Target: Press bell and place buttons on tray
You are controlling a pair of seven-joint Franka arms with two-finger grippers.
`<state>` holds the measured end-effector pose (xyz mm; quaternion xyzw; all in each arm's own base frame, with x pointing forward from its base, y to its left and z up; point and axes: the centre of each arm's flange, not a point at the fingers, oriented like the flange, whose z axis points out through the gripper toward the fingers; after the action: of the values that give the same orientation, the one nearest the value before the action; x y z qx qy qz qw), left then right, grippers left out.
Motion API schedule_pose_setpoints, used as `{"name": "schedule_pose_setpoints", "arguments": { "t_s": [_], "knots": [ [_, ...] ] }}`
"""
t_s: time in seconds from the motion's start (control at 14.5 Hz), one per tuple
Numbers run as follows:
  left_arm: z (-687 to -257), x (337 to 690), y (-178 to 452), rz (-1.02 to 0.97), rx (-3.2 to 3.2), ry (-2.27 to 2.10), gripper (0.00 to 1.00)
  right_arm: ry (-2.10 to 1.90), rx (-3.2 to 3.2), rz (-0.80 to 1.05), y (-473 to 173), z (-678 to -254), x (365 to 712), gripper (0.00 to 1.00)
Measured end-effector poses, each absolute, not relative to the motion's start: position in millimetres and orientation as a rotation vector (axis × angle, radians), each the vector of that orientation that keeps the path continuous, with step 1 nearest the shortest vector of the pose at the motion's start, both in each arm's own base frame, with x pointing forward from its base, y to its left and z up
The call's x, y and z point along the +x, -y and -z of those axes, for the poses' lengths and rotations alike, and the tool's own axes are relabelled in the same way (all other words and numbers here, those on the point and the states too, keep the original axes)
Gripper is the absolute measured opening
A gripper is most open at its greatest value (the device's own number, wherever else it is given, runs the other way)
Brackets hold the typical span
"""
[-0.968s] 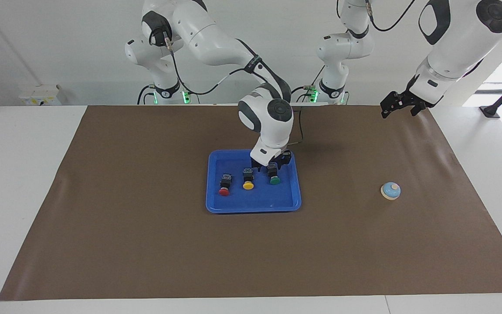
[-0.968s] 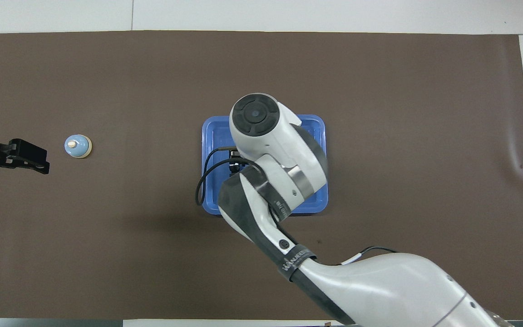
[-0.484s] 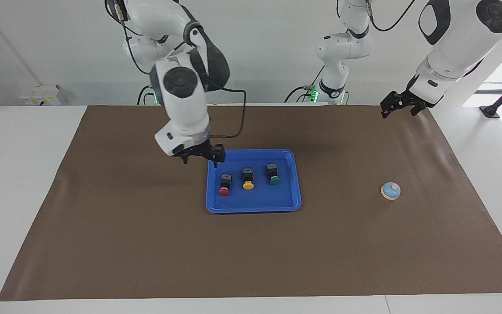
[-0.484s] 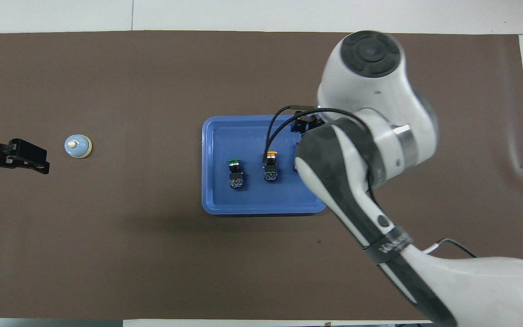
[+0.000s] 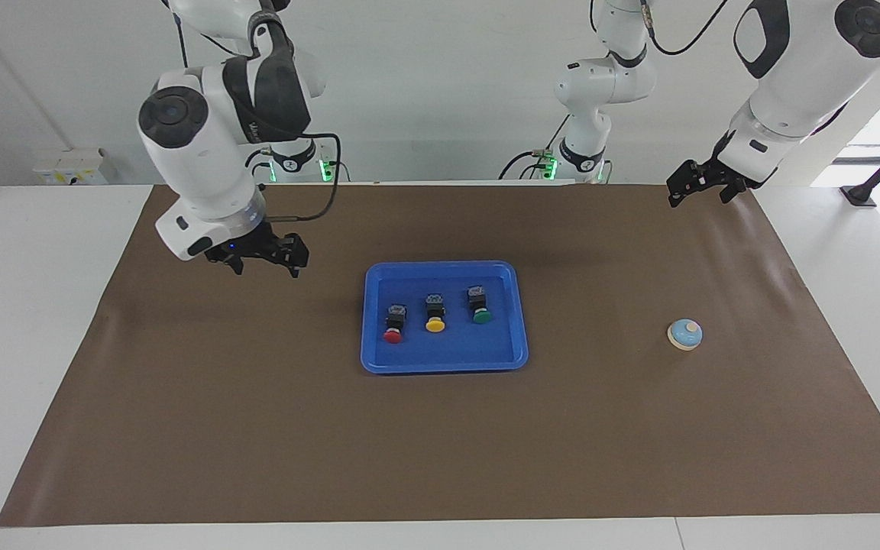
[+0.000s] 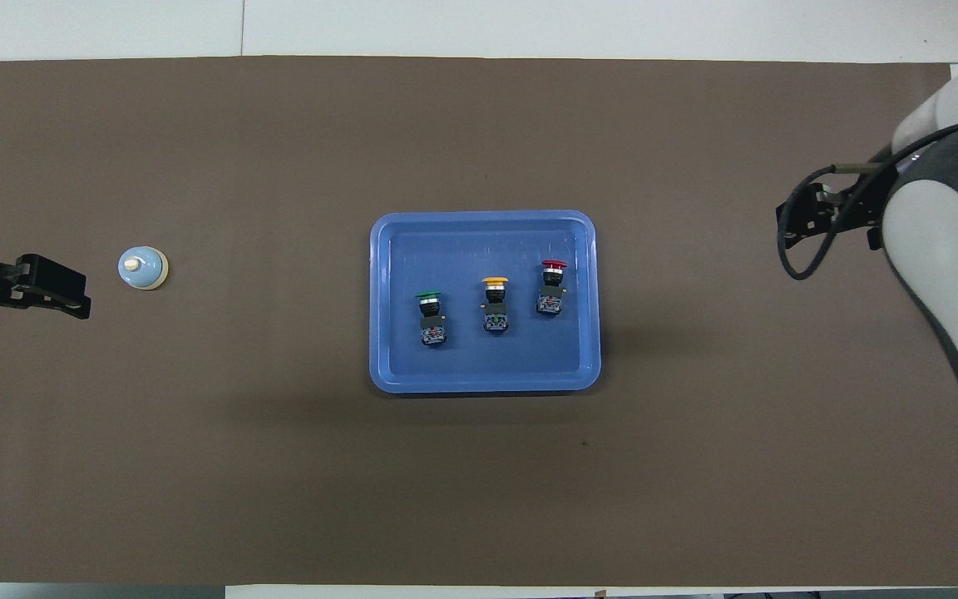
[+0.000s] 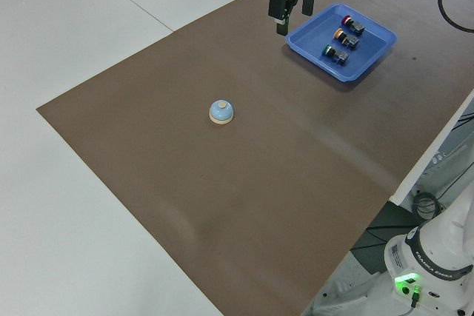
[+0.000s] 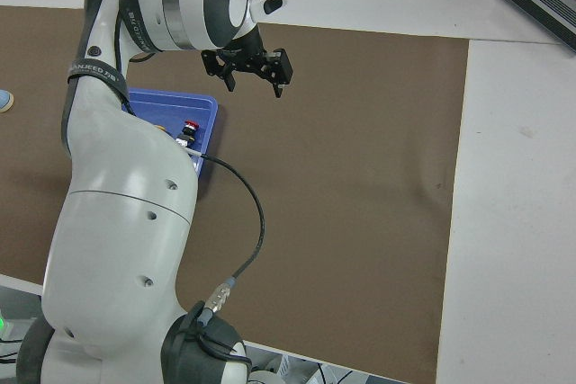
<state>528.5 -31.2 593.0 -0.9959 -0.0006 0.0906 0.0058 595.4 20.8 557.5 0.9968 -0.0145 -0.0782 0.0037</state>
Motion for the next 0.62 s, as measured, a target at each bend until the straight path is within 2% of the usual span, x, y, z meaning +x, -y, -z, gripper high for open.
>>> {"name": "schedule_pose_setpoints", "arguments": {
  "t_s": [0.28, 0.48, 0.62],
  "knots": [
    [-593, 529, 31, -0.284, -3.117, 0.002, 1.0, 0.027, 3.13, 0.264, 17, -604, 560, 1.0],
    [-593, 529, 31, -0.284, -3.117, 0.002, 1.0, 0.013, 3.127, 0.262, 11, -632, 537, 1.0],
    [-593, 529, 31, -0.284, -3.117, 0.002, 1.0, 0.026, 3.124, 0.259, 6, -635, 531, 1.0]
  ]
}}
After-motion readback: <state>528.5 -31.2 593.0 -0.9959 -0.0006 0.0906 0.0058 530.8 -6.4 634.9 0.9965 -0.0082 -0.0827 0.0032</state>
